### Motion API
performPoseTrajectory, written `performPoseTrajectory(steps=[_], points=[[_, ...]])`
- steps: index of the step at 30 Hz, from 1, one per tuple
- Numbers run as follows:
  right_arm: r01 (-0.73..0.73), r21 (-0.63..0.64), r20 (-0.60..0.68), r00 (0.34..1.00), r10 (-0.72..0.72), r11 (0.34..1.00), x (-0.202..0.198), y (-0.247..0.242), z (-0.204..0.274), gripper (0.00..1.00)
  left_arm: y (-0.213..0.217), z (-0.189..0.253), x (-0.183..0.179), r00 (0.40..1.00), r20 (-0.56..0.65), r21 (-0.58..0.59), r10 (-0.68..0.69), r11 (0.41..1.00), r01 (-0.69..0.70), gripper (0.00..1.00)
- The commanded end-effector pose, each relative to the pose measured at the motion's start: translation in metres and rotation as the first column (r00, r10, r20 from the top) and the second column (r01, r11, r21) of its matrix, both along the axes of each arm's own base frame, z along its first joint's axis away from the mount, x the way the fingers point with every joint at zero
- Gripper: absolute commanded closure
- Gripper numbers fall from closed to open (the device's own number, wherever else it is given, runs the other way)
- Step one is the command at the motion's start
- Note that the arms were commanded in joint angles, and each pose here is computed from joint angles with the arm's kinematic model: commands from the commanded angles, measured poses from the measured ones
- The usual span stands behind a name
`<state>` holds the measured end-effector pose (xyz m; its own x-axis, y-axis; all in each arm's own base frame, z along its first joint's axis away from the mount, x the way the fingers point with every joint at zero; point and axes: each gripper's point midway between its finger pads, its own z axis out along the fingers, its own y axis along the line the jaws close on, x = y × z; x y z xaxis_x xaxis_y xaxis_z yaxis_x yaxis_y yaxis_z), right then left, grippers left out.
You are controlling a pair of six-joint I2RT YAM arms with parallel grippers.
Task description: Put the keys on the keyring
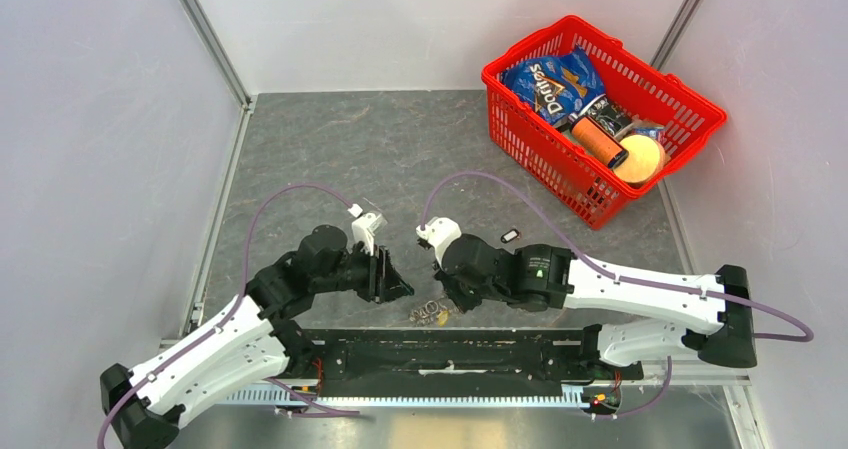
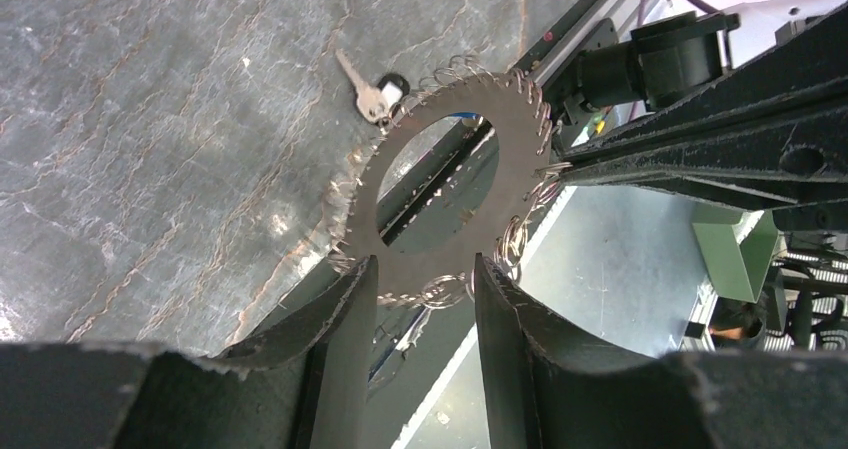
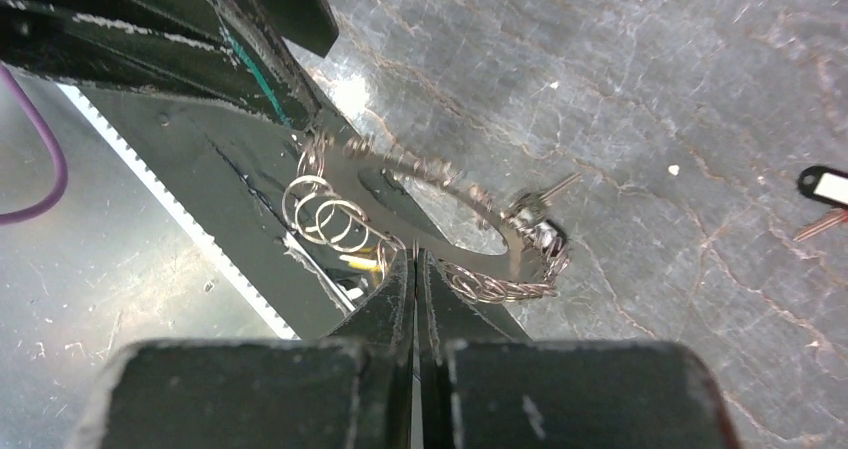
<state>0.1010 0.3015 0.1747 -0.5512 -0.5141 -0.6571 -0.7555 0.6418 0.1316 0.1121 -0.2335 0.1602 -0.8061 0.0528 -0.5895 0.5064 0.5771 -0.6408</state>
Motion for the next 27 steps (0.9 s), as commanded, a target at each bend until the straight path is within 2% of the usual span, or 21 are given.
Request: performPoseTrajectory(steps=[1,12,27], points=[[0.017,0.088,0.097,0.995,-0.026,0.996,0.015,0.01,0.048,1.0,-0.004,0.041,0.004,0.994,0.105,-0.086,-0.006,0.996,0.015,0.53],[-0.073,0.165,0.14,0.989,0.05,0.984,0.007,0.018,0.093,1.0,-0.023,0.088,0.005,0.974,0.222,-0.25,-0.049,0.963,0.106,0.51],[-0.08,0.298,0.203,0.979,0.018,0.951,0.007,0.006,0.165,1.0,-0.022,0.132,-0.011,0.957,0.284,-0.401,-0.054,0.9,0.17,0.51]])
